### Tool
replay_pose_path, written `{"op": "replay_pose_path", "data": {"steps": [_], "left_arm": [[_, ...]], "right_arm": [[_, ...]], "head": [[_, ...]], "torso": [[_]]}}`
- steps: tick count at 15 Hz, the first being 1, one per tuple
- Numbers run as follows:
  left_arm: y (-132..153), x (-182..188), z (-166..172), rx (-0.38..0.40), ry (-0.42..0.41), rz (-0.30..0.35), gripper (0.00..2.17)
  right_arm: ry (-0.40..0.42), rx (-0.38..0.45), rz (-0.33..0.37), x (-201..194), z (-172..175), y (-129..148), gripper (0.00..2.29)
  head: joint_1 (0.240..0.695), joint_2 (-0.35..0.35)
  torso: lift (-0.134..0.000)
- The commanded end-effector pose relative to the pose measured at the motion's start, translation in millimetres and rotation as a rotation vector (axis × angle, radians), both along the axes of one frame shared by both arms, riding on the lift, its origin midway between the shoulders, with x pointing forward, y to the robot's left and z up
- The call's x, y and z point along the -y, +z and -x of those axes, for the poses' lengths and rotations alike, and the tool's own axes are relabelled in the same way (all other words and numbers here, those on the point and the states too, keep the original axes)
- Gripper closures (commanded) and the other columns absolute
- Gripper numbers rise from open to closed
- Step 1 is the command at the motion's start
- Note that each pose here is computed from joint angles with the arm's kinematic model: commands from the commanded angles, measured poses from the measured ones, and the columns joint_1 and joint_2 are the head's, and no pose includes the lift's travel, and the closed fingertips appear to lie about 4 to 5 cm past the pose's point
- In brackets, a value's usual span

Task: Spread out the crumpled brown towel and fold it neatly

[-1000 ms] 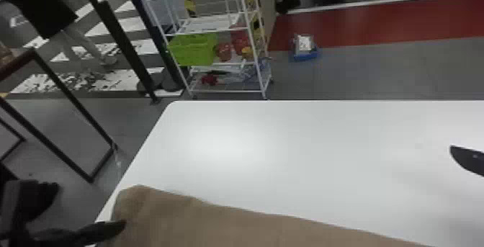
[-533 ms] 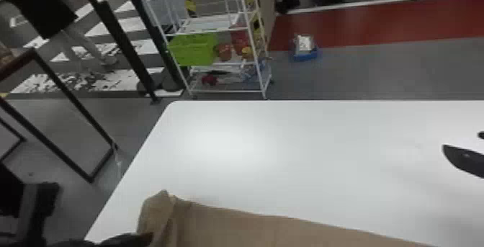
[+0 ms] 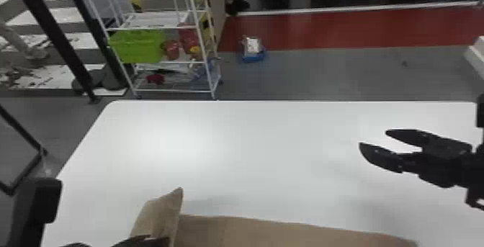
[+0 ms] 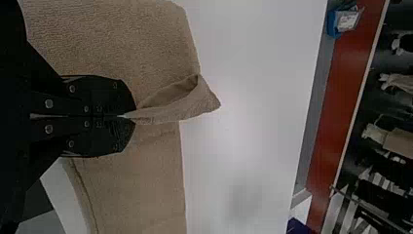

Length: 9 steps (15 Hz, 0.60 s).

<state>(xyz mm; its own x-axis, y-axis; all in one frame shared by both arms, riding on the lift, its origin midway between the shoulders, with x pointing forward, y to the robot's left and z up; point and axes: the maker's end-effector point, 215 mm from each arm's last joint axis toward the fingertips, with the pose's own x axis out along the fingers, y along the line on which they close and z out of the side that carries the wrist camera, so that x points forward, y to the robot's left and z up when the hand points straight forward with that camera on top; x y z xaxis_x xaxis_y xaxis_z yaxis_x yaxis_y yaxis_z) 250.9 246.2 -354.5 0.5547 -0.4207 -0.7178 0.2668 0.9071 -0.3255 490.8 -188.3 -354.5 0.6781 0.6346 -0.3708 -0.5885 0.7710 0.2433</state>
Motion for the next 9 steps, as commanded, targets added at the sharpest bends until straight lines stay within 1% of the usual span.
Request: {"op": "replay_pose_path", "data": {"steps": [1,3,4,5,7,8,9], "left_arm": [[-3.1,39.2,2.3,-0.008,-0.066,0.033,1.7],[-1.6,70.5,5.3,0.001,-0.125,0.029,1.7],[-5.4,81.2,7.8,-0.005,-0.147,0.019,1.7],[-9.2,91.3,12.2,-0.015,-0.17,0.018,1.7],[-11.9,112.2,22.1,-0.032,-0.212,0.044,1.7],[-12.6,121.6,23.9,-0.031,-0.229,0.041,1.7],[-11.6,129.3,23.3,-0.024,-0.24,0.04,1.7]], "right_arm": [[-0.003,0.005,0.007,4.2,-2.0,2.2,0.08],[-0.003,0.01,0.009,4.6,-3.7,4.4,0.08],[-0.004,0.01,0.006,4.8,-3.7,5.0,0.08],[-0.005,0.009,0.005,5.5,-3.8,4.6,0.08],[-0.006,0.019,0.013,8.9,-5.6,6.0,0.08],[-0.005,0.022,0.011,8.8,-6.3,6.9,0.08],[-0.006,0.028,0.009,8.3,-7.6,8.5,0.08]], "head": [[0.695,0.103],[0.695,0.064],[0.695,0.016],[0.695,-0.004],[0.695,-0.037],[0.695,-0.054],[0.695,-0.085]], "torso": [[-0.122],[-0.122],[-0.122],[-0.122],[-0.122],[-0.122],[-0.122]]}}
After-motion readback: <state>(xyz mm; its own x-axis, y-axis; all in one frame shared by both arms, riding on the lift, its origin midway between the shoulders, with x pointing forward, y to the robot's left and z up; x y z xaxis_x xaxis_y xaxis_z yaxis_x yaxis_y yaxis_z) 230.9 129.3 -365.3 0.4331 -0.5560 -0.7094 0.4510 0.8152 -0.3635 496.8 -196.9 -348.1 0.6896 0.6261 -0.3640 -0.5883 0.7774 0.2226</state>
